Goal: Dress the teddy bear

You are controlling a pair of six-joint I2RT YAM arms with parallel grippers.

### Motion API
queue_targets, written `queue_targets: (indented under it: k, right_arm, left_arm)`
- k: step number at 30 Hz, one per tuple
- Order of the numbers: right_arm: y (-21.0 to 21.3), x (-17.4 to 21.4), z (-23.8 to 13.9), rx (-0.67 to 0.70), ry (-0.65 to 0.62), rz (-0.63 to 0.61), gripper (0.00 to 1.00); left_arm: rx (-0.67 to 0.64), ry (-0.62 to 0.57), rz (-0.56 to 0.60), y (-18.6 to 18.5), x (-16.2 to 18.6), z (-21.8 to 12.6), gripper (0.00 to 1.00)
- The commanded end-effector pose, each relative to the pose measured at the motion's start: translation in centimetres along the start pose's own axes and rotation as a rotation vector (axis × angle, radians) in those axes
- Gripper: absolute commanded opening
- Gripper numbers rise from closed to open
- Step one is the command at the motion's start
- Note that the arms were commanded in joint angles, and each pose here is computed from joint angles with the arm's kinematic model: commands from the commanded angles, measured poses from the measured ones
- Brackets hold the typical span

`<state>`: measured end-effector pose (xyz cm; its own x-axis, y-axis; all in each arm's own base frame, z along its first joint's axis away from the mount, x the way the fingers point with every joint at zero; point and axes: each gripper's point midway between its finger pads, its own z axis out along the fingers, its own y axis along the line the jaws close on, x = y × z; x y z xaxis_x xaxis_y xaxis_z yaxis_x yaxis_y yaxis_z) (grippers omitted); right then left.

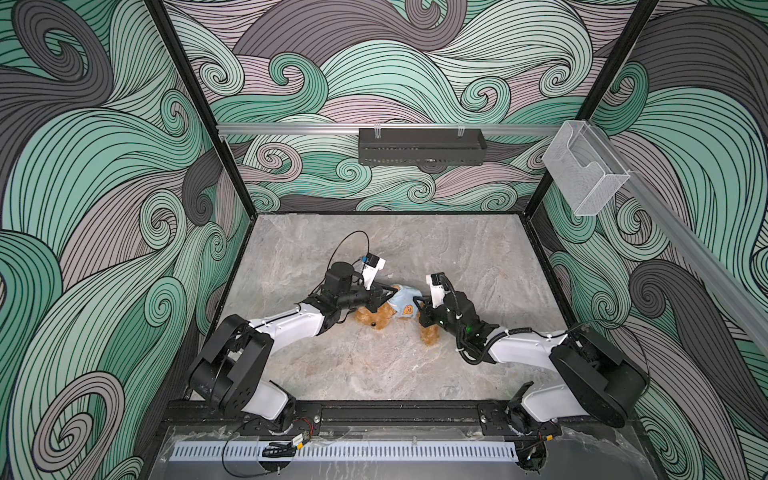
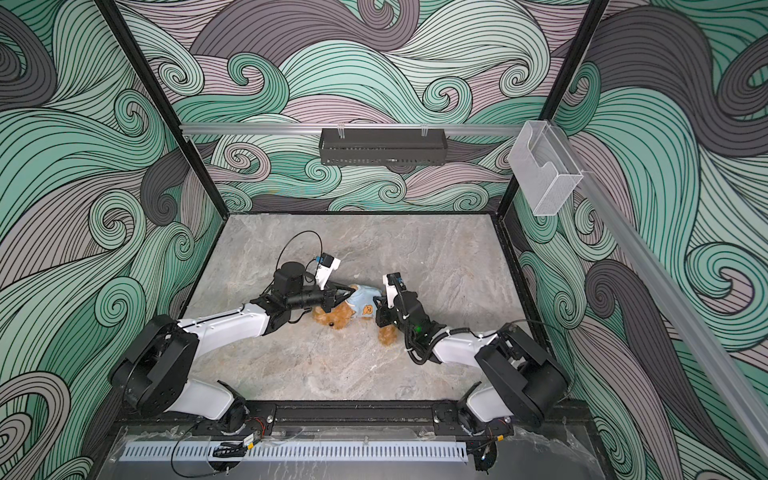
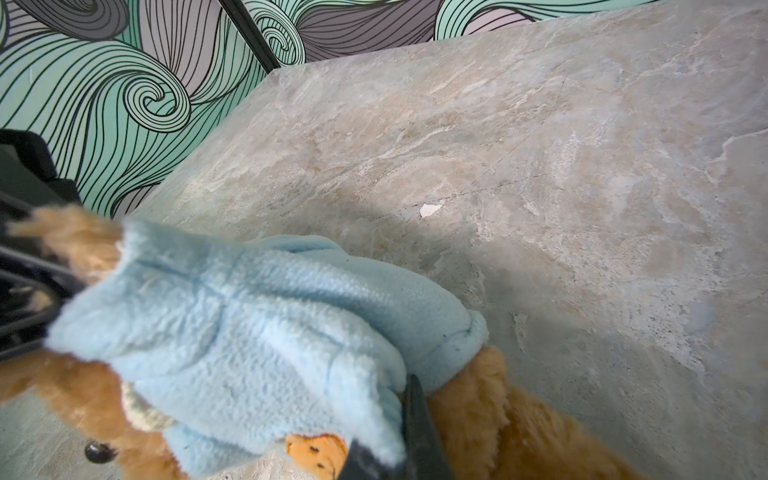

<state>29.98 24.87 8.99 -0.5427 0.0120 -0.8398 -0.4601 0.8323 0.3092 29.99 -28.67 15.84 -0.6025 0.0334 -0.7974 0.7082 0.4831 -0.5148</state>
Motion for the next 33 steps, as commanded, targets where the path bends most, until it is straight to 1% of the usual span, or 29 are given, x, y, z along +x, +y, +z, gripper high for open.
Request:
queue_targets:
  k: [1,3,4,5,6,7,8,9,11,13,16,20,23,27,30,33]
  right_arm:
    - [-6.8,8.0,-1.3,0.264,0.284,-0.008,0.00]
    - [-6.9,8.1,-1.2,0.267,0.297,-0.016,0.00]
    - [-6.9,8.2,-1.2,0.267,0.303,-0.019,0.00]
    - [-6.8,8.1,-1.1,0.258,0.306,-0.025,0.00]
    - [-6.5,7.8,-0.9,0.235,0.300,-0.036,0.00]
    - [-6.1,7.5,-0.8,0.211,0.284,-0.047,0.00]
    - [-5.5,7.0,-0.7,0.174,0.256,-0.062,0.00]
    - [-4.9,6.4,-0.8,0.139,0.224,-0.081,0.00]
    - [-3.9,5.3,-1.0,0.088,0.172,-0.113,0.00]
    - [-2.8,4.2,-1.4,0.028,0.121,-0.147,0.00]
    - [-1.3,3.3,-1.8,-0.050,0.076,-0.182,0.00]
    - [-0.6,2.9,-2.4,-0.092,0.045,-0.188,0.00]
    - [-0.5,2.9,-2.6,-0.094,0.051,-0.198,0.00]
    - [-0.5,2.9,-2.6,-0.092,0.049,-0.196,0.00]
    - [-0.5,2.9,-2.6,-0.091,0.050,-0.196,0.00]
    - [-0.4,2.9,-2.5,-0.092,0.054,-0.196,0.00]
  left_arm:
    - [0.127,-0.161,0.125,-3.6,-5.3,-1.8,0.00]
    - [0.132,-0.140,0.147,-3.7,-4.8,-1.8,0.00]
    - [0.140,-0.110,0.178,-3.9,-4.3,-1.6,0.00]
    - [0.141,-0.034,0.217,-3.9,-3.4,-1.1,0.00]
    - [0.081,0.063,0.256,-3.1,-1.8,-0.5,0.00]
    - [0.001,0.128,0.284,-2.4,-1.1,-0.2,0.00]
    - [-0.075,0.216,0.300,-0.8,0.5,0.3,0.00]
    - [-0.119,0.283,0.332,0.1,1.5,0.5,0.00]
    - [-0.172,0.386,0.345,1.2,2.9,0.5,0.00]
    - [-0.164,0.444,0.371,0.9,3.7,0.5,0.12]
    - [-0.150,0.459,0.419,0.1,3.5,0.6,0.23]
    - [-0.128,0.444,0.466,-1.3,1.9,0.0,0.32]
    - [-0.148,0.431,0.483,-1.7,0.5,-0.4,0.35]
    - [-0.118,0.394,0.509,-3.1,-1.1,-0.7,0.35]
    - [-0.086,0.384,0.543,-3.5,-1.2,-0.5,0.35]
    - [-0.060,0.408,0.561,-3.9,-1.0,-0.3,0.35]
